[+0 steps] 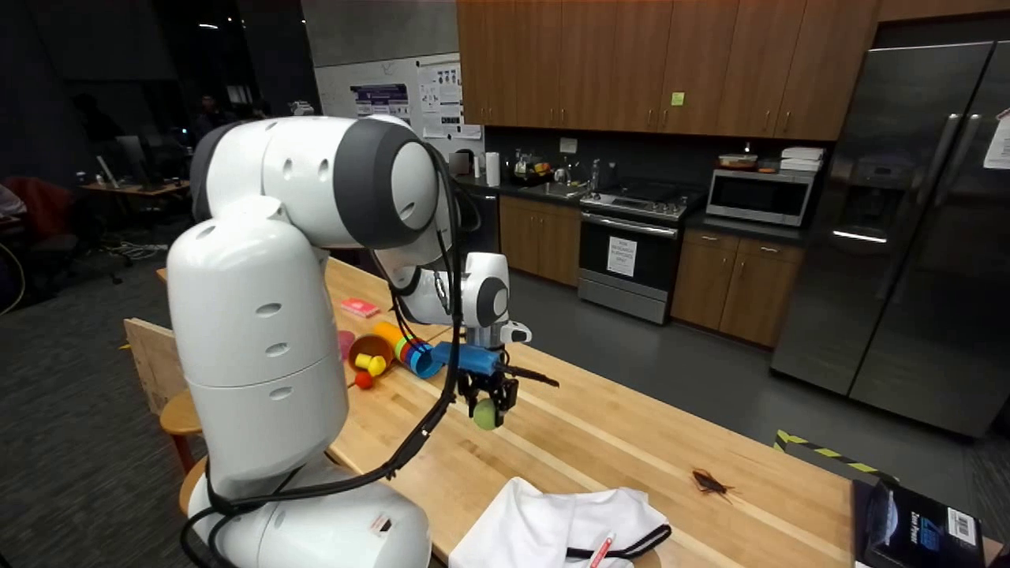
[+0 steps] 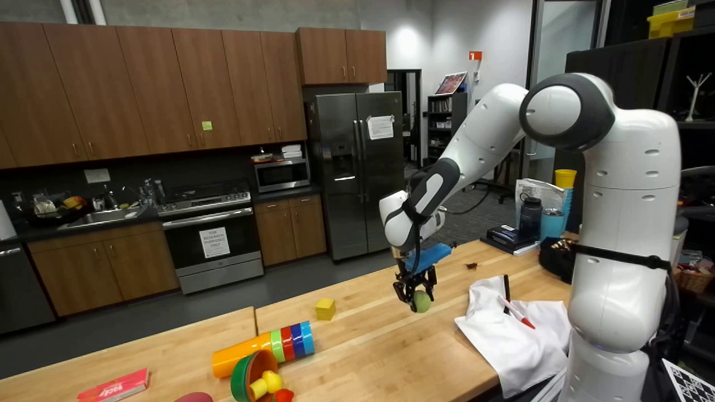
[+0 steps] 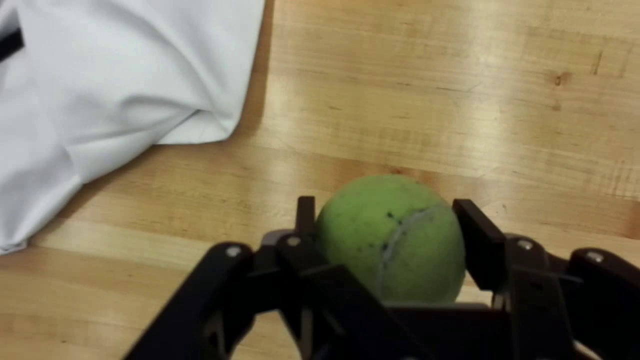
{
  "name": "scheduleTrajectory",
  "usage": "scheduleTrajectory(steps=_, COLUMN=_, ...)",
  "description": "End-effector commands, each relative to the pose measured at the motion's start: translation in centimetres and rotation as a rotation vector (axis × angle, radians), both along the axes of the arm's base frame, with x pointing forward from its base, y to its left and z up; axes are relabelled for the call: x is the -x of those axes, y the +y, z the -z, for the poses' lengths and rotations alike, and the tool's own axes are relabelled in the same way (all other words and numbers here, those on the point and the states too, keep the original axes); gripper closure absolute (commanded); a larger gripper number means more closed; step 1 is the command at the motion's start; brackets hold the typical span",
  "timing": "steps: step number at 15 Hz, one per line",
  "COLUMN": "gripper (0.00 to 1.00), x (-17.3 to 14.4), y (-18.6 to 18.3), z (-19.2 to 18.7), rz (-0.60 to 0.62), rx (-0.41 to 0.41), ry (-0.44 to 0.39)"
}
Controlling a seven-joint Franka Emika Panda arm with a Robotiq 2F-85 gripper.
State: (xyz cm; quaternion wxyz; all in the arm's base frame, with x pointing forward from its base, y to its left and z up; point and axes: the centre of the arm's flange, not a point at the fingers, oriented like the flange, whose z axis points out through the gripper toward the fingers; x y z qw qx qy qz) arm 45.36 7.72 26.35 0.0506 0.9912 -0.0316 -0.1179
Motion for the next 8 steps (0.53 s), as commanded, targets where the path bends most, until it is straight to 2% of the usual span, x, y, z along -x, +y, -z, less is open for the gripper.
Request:
scheduleTrajectory(steps=1, gripper=0.58, x=2.7, y=-3.6, z=-6.0, rz=0.013, rx=0.013, ry=-0.027)
scheduleTrajectory(steps=4, gripper=0.58, x=5.1, y=-6.8, z=-8.6, rz=0.067, rx=0.008, ry=-0.023)
scheduleTrajectory(steps=8, gripper=0.58, x=8.5, y=-12.0, z=-9.9, rz=0.17, rx=-0.016, ry=-0.031)
